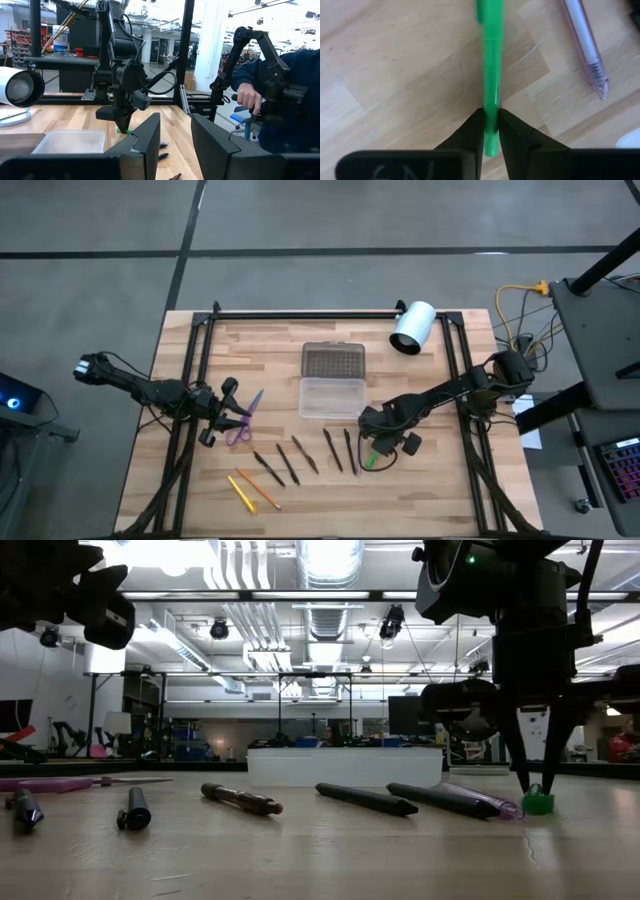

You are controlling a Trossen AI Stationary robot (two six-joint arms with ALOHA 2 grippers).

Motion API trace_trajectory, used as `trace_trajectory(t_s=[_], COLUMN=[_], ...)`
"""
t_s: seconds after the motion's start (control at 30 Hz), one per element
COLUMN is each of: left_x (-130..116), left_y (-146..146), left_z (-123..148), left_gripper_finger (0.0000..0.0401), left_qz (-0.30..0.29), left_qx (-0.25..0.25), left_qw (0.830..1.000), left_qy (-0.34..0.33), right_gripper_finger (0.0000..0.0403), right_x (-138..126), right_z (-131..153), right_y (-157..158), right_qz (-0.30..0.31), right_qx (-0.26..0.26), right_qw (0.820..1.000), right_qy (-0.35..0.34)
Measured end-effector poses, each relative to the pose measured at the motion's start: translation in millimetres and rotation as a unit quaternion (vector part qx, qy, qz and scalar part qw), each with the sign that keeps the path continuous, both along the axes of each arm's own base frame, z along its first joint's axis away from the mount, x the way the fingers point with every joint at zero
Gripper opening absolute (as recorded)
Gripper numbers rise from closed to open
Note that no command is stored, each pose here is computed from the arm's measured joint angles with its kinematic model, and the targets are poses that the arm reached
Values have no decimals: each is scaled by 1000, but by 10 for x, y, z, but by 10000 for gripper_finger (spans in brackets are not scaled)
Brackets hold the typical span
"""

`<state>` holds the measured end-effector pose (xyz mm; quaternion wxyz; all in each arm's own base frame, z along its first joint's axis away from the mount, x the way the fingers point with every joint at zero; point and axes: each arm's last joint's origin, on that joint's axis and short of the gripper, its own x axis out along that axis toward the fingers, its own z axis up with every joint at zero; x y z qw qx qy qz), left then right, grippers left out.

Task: Pick & place school supplies into a supply box
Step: Put the green pen into the white and black supply box

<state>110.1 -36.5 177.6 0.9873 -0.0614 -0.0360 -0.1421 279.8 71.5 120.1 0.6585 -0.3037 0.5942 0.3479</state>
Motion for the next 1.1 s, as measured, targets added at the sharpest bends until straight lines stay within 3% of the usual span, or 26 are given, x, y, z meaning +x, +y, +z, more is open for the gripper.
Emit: trace_trajectory(t_s=[1.1], left_x=[0], left_y=[0], left_z=[1], left_gripper_finger=[96], left_qz=[0], left_qx=[0], left_qw=[1000], left_qy=[0], right_gripper_finger=[22], right_x=[32], right_z=[209], right_y=[157], right_qz=[-34], right_qx=[13], right_qw=[998], right_qy=[59])
